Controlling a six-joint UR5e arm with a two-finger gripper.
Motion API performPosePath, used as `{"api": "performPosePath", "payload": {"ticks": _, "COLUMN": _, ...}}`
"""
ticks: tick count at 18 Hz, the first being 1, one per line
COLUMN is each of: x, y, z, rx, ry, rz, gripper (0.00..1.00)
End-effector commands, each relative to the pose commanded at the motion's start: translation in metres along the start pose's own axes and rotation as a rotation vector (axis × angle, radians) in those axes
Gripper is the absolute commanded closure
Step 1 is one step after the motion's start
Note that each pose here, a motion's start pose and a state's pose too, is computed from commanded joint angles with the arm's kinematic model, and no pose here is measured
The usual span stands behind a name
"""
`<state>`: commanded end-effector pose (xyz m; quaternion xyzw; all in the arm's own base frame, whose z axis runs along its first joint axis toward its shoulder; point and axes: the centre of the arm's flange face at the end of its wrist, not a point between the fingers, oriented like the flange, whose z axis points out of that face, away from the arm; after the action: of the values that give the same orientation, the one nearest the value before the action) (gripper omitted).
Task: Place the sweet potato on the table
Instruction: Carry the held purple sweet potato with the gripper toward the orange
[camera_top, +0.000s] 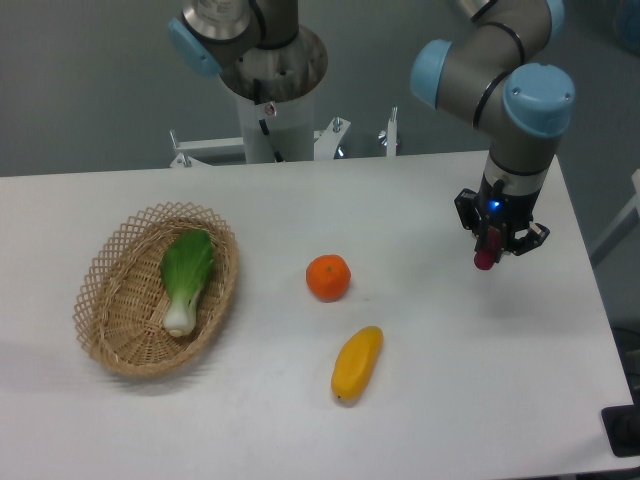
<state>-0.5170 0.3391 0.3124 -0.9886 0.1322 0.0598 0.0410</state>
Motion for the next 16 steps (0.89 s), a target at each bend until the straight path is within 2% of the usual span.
{"api": "performPosePath", "payload": {"ticks": 12, "x": 0.01, "y": -0.006, "z": 0.015, "rx": -0.024, "ry": 0.032, "rz": -0.003, "gripper": 0.97}}
{"api": "performPosePath", "payload": {"ticks": 16, "x": 0.025, "y": -0.037, "z": 0.027, "rx": -0.021, "ry": 0.053, "rz": 0.039, "gripper": 0.97}}
